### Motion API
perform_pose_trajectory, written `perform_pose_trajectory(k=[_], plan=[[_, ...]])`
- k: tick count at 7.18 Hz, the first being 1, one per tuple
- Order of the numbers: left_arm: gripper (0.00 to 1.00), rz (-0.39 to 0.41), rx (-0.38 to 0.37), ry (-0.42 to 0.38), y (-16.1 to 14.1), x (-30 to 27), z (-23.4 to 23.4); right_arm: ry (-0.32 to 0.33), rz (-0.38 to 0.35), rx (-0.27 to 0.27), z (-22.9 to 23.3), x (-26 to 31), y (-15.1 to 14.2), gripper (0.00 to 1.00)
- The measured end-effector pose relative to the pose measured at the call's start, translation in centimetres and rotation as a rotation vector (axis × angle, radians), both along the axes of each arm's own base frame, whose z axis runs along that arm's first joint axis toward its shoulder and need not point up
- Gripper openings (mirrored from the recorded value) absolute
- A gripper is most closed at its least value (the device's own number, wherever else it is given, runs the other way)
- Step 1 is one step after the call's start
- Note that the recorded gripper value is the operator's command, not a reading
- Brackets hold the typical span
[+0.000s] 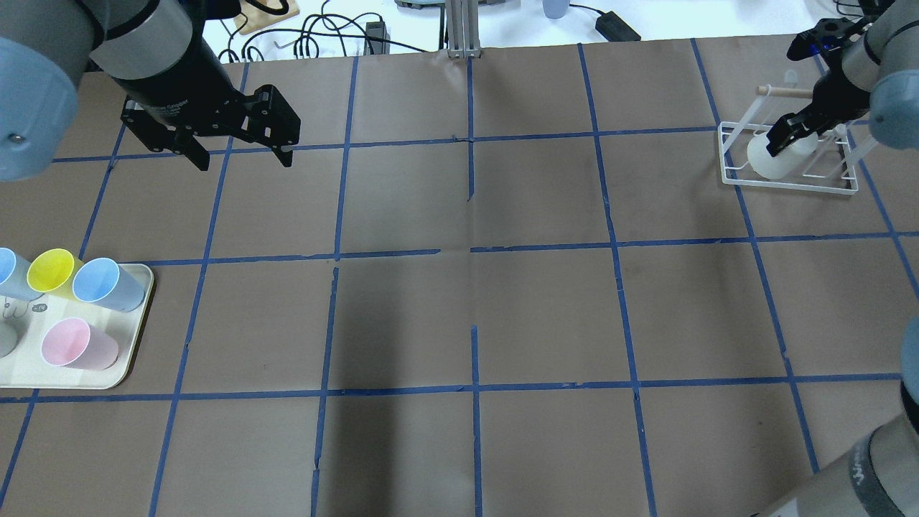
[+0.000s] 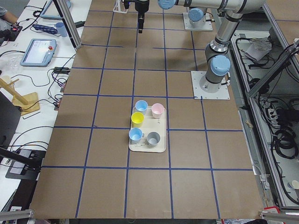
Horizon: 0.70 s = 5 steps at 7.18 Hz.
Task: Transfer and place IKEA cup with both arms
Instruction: 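Close the right gripper on the white cup's base on the rack, then lift the white cup off the rack with right gripper while left arm reaches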
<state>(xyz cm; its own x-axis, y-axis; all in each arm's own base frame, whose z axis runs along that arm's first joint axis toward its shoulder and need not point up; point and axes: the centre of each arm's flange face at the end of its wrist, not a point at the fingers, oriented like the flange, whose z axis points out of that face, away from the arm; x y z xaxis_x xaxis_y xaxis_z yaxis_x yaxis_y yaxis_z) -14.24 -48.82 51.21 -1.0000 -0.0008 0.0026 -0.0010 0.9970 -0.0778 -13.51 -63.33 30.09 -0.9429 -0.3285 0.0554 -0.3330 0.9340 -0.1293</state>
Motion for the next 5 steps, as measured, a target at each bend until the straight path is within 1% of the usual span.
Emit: perform_pose_trajectory(k=[3, 5], plan=[[1.0, 0.0, 0.0, 0.0, 0.0, 0.0, 0.0, 0.005, 0.001, -0.007, 0.8, 0.1, 0.0, 0.18], [1.0, 0.002, -0.002, 0.006, 0.0, 0.1, 0.1, 0.009, 0.002, -0.005, 2.6, 0.0, -0.1, 0.17]])
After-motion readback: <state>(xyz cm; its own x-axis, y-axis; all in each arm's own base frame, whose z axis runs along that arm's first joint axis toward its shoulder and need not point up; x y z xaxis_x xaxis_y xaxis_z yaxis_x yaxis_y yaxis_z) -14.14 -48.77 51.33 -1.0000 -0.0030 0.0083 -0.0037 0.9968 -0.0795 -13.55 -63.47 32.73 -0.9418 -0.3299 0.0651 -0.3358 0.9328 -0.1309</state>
